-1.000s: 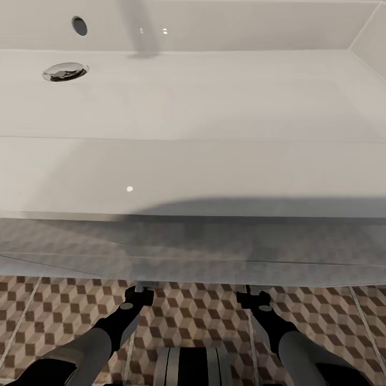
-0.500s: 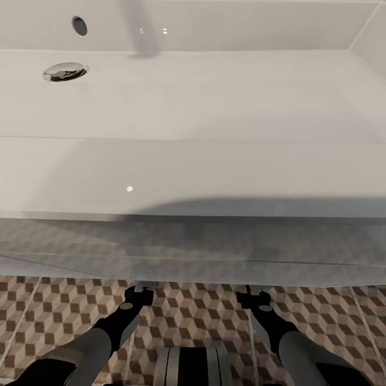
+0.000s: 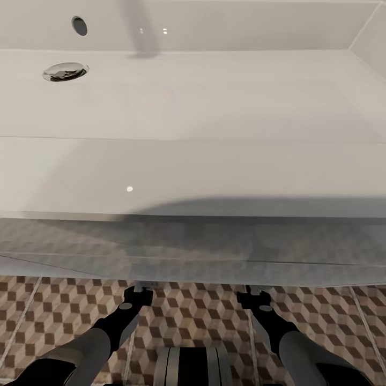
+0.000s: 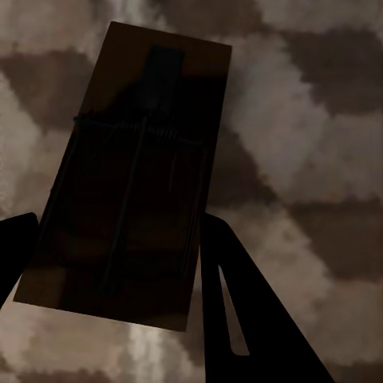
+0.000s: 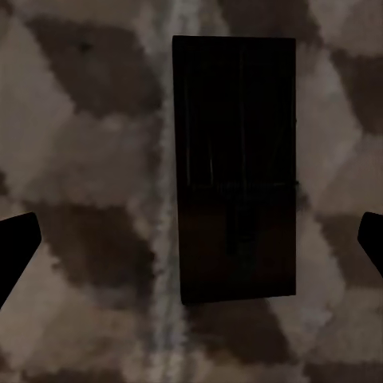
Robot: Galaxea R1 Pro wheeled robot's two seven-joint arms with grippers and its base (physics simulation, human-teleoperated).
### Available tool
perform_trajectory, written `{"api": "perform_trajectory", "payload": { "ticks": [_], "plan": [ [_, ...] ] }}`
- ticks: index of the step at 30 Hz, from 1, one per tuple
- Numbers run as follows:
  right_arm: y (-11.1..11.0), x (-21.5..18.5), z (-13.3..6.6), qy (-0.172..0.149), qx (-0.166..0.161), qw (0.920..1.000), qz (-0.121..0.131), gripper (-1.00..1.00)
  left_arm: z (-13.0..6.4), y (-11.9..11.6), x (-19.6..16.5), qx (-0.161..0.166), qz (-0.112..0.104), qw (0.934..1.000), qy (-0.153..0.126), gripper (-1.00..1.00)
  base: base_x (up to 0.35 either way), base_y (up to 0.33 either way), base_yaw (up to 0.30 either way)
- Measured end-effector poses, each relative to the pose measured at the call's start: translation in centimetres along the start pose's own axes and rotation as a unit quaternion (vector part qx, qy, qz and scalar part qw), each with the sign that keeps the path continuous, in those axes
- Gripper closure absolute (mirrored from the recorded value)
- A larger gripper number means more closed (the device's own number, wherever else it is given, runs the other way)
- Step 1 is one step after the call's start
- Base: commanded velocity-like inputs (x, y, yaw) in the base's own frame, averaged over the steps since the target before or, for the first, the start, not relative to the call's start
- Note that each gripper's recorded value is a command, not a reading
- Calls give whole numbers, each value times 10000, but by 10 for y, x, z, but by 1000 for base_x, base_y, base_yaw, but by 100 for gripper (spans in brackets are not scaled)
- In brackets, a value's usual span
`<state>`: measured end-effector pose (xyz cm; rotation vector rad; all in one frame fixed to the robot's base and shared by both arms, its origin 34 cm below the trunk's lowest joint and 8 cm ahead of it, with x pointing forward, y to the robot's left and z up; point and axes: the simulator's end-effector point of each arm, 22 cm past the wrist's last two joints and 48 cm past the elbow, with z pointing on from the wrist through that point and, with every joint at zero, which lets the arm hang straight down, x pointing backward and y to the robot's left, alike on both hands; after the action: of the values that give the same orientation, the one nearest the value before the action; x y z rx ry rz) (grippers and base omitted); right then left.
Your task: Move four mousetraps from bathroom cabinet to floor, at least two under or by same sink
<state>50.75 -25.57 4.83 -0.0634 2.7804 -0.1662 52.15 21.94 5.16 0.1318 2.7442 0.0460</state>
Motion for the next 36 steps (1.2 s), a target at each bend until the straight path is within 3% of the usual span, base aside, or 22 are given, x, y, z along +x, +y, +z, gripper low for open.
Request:
{"api": "perform_trajectory", "payload": {
  "ticks": [14, 15, 36],
  "plan": [
    [-1, 0, 0, -1, 5, 10000, -1, -100, 0, 0, 0, -2, 4, 10000, -2, 100, 0, 0, 0],
    [-1, 0, 0, -1, 5, 10000, -2, -100, 0, 0, 0, -2, 4, 10000, -3, -100, 0, 0, 0],
    [-1, 0, 0, -1, 7, 10000, -2, -100, 0, 0, -1, 0, 15, 10000, -14, -100, 0, 0, 0]
  ]
}}
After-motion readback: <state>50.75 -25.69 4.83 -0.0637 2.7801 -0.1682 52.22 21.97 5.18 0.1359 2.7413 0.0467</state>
